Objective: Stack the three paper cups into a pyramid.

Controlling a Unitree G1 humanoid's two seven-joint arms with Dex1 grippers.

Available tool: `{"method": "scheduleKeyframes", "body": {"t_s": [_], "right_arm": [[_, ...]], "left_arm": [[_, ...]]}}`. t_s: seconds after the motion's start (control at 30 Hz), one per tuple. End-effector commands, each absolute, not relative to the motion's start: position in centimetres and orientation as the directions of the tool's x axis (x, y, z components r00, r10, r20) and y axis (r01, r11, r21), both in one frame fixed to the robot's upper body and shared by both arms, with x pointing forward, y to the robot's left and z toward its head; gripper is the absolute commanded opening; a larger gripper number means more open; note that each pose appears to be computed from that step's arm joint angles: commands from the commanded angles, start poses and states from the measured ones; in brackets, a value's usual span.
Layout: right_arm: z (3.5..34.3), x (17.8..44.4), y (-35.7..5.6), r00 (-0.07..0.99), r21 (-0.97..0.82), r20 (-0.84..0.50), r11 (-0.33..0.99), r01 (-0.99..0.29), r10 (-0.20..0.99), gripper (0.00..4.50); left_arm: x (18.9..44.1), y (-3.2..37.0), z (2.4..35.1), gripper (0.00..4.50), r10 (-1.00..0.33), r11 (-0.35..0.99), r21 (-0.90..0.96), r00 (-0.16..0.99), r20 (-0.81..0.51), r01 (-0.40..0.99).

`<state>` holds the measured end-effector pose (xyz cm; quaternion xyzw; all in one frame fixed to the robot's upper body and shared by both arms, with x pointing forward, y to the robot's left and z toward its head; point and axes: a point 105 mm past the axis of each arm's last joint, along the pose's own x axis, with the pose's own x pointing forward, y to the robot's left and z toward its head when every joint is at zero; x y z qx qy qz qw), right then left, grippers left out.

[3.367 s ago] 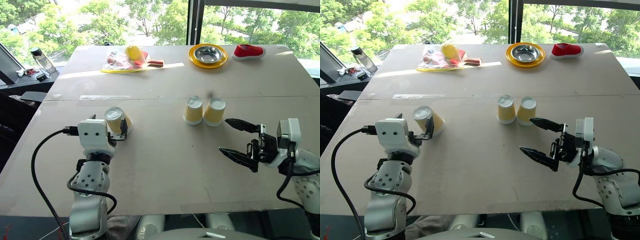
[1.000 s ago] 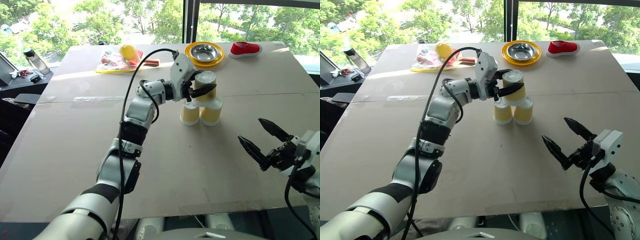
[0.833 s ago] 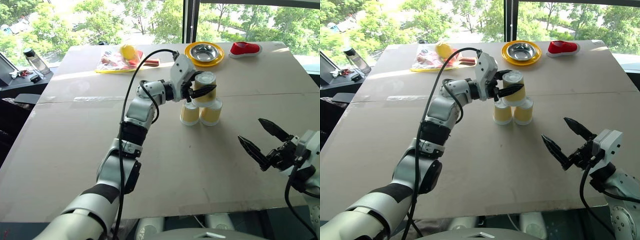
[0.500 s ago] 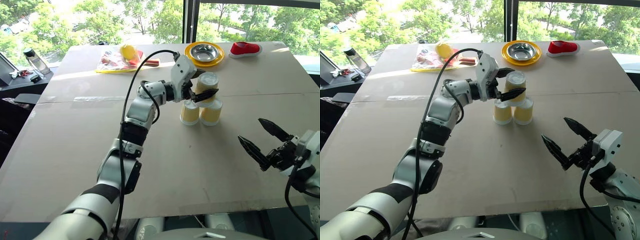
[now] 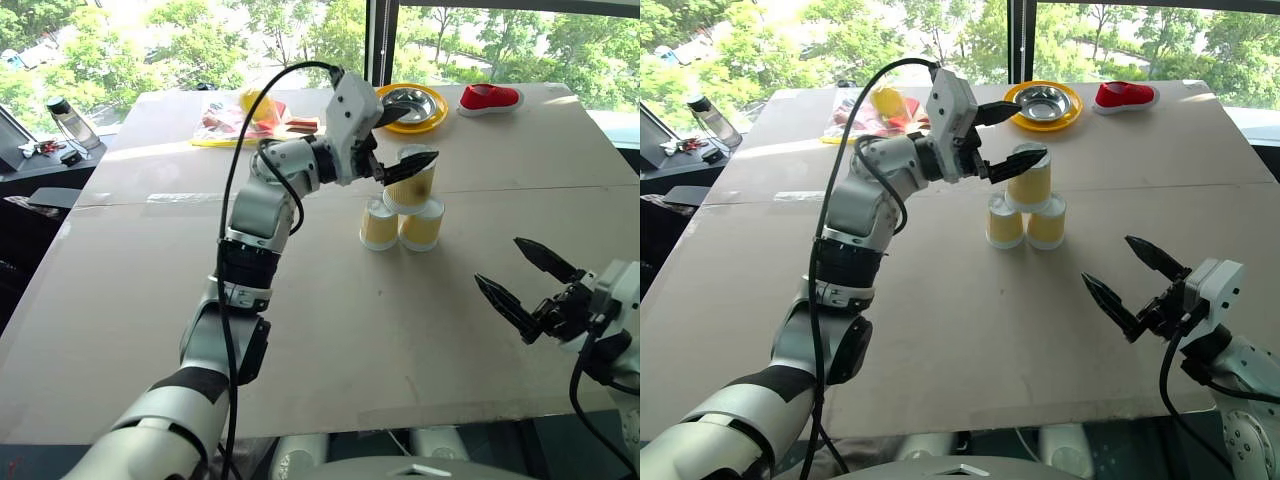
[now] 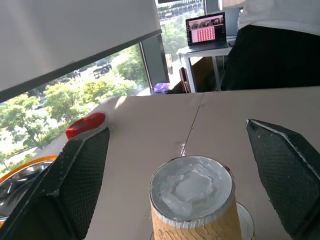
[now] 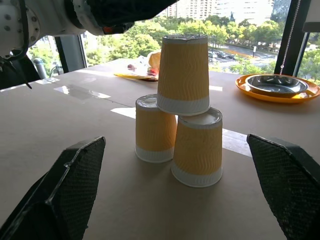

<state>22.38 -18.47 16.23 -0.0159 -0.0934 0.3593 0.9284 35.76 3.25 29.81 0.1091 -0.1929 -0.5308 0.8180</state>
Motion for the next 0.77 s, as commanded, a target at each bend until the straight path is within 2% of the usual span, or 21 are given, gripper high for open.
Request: {"method": "scheduleKeyframes", "body": {"t_s": [0.03,0.17,0.3,0.5,0.67,0.77], "right_arm": [[16.2,22.4,-18.7,0.697,-0.127,0.165,0.716,-0.686,0.697,4.5],[15.1,22.8,-19.0,0.678,-0.112,0.153,0.695,-0.711,0.719,4.5],[13.9,22.8,-19.1,0.654,-0.113,0.105,0.663,-0.74,0.749,4.5],[11.8,23.0,-19.3,0.638,-0.079,0.058,0.64,-0.764,0.768,4.5],[11.1,23.1,-19.7,0.632,-0.074,0.051,0.634,-0.77,0.774,4.5],[10.9,23.2,-20.0,0.631,-0.082,0.046,0.632,-0.771,0.775,4.5]], "left_arm": [[32.7,6.1,32.4,4.46,-0.875,0.462,0.338,0.358,0.327,0.82],[31.2,11.3,25.1,4.46,-0.817,0.576,0.24,0.562,0.13,0.781],[28.2,14.7,20.0,4.46,-0.736,0.651,0.233,0.676,-0.04,0.723],[24.1,15.3,13.6,4.46,-0.68,0.698,0.122,0.707,-0.195,0.705],[22.9,15.7,9.6,4.46,-0.621,0.752,0.083,0.745,-0.244,0.654],[22.6,15.5,8.7,4.46,-0.616,0.752,0.098,0.748,-0.247,0.652]]}}
